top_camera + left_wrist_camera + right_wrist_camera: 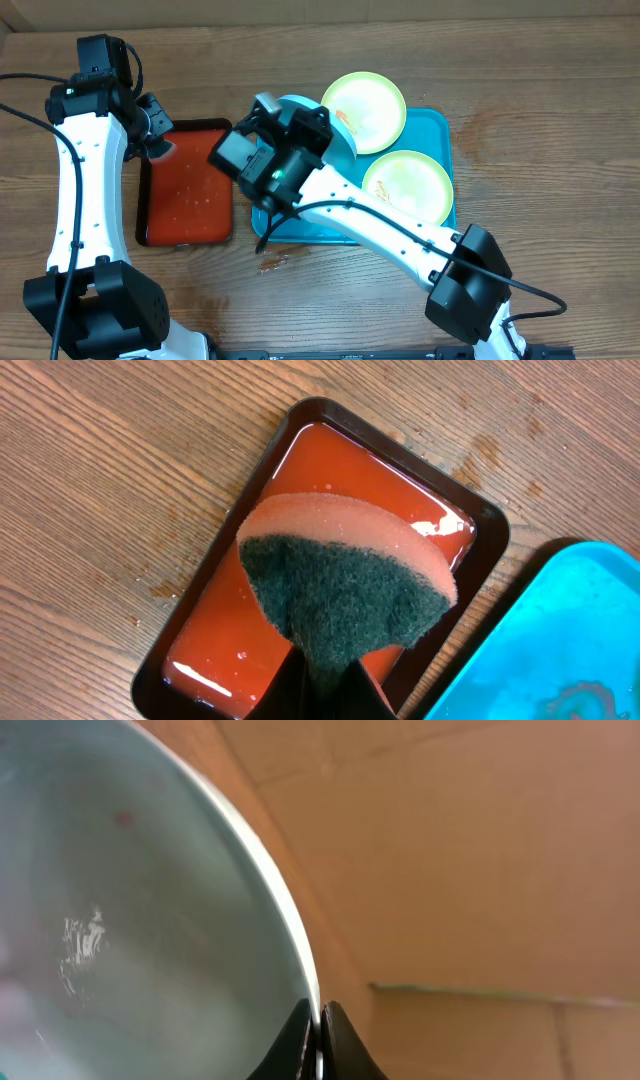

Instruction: Clean dirty plates on tray and stack at the side

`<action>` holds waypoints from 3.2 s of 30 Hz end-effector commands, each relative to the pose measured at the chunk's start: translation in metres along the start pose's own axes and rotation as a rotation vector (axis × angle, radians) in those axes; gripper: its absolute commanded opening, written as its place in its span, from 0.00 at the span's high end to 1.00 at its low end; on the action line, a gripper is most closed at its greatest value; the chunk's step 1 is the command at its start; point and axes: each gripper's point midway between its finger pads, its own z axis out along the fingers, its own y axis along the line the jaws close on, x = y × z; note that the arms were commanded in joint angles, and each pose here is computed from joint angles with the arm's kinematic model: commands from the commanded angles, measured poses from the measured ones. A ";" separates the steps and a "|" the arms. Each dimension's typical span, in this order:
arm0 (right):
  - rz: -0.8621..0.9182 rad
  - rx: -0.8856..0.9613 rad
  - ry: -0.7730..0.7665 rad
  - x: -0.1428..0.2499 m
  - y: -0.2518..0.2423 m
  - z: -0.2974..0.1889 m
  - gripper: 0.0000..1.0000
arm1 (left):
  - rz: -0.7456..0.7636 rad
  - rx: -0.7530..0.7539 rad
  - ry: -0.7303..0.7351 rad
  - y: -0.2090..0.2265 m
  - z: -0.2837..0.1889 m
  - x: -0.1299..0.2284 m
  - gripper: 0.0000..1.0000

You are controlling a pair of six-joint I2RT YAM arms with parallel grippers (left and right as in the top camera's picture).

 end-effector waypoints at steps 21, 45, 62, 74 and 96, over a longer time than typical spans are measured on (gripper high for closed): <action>0.140 -0.433 0.013 0.003 0.035 0.022 0.96 | -0.014 0.014 0.000 -0.003 -0.001 -0.001 0.96; 1.221 -1.136 0.460 0.237 -0.029 0.223 0.96 | -0.014 0.023 -0.001 -0.005 -0.001 -0.002 0.96; 1.532 -0.757 0.710 0.418 -0.014 0.295 0.96 | -0.015 0.025 -0.004 -0.005 -0.001 -0.002 0.96; 1.486 -0.803 0.663 0.389 0.006 0.299 0.66 | -0.014 0.034 0.000 -0.007 -0.001 -0.002 0.96; 0.716 -0.862 0.101 0.133 0.034 0.270 0.24 | -0.013 0.052 -0.001 -0.010 -0.001 -0.002 0.96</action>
